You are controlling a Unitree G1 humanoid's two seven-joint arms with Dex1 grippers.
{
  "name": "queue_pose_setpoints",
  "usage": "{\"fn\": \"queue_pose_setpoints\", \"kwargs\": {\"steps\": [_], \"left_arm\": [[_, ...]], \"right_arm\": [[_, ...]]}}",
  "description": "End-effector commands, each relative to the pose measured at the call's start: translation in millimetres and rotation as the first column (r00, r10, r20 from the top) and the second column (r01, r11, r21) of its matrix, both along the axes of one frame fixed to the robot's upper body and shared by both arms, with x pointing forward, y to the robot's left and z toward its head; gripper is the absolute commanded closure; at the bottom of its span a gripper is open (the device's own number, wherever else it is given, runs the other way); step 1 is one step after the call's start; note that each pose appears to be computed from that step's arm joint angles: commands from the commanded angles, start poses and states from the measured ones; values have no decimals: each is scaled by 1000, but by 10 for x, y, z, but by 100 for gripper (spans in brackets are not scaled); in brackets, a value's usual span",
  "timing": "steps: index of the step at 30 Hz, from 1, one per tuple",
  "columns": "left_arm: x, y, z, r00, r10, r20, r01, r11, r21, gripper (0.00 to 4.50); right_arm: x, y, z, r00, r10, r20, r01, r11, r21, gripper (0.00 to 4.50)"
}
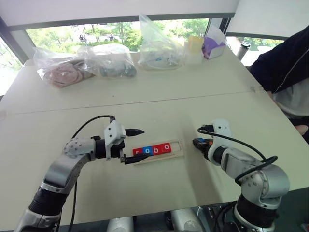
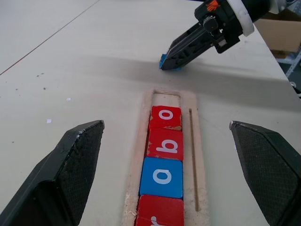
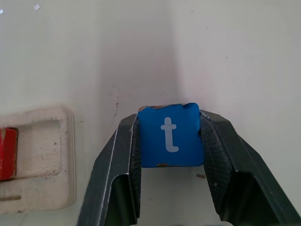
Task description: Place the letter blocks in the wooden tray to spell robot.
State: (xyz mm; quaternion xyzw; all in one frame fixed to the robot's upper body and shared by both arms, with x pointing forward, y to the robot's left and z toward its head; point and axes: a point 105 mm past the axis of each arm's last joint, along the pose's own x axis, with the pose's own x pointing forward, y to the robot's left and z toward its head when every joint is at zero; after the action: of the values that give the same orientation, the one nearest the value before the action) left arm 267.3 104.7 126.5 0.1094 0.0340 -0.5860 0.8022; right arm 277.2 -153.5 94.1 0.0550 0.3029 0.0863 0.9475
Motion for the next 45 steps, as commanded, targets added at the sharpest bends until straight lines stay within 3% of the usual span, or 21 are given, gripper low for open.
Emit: {"fn": "queue_pose_setpoints", "kwargs": {"steps": [1, 2, 3, 5, 7, 8, 16, 20, 25, 40, 43, 45], "left_arm": [[-5, -5, 75, 999, -17, 35, 17, 1000, -1, 0], [3, 3, 84, 999, -17, 37, 17, 1000, 0, 0], [10, 8, 87, 999, -17, 38, 17, 1000, 0, 0], [21, 20, 97, 999, -18, 42, 18, 1000, 4, 0], [-12, 35, 115, 998, -40, 41, 40, 999, 7, 0], [-38, 39, 129, 998, -53, 41, 53, 999, 5, 0], [-77, 99, 174, 992, -102, 70, 101, 995, 20, 0], [-54, 94, 212, 991, -100, 90, 100, 995, 8, 0], [-47, 93, 227, 991, -90, 104, 90, 996, 4, 0], [-89, 103, 221, 993, -70, 99, 70, 998, 5, 0], [-89, 104, 225, 993, -67, 100, 67, 998, 5, 0], [-86, 104, 227, 993, -65, 100, 65, 998, 5, 0]], "right_arm": [[-49, 68, -13, 999, 39, -6, -39, 999, 4, 331], [-55, 73, -20, 999, 40, -8, -40, 999, 4, 331], [-57, 77, -26, 999, 40, -11, -40, 999, 4, 226], [-59, 80, -23, 999, 51, -12, -51, 999, 5, 132], [-62, 79, 87, 984, 180, 10, -180, 983, -37, 26], [-83, 75, 150, 963, 270, 17, -267, 960, -83, 8], [-38, -201, 405, 785, 617, 57, -577, 762, -292, 8], [-79, -249, 371, 636, 771, 35, -718, 608, -338, 8], [-42, -348, 204, 523, 852, -13, -796, 483, -364, 8], [232, -334, 39, 464, 885, 32, -818, 442, -369, 8], [247, -312, 57, 448, 893, 35, -818, 426, -386, 136], [262, -295, 101, 439, 897, 49, -815, 420, -400, 252]]}}
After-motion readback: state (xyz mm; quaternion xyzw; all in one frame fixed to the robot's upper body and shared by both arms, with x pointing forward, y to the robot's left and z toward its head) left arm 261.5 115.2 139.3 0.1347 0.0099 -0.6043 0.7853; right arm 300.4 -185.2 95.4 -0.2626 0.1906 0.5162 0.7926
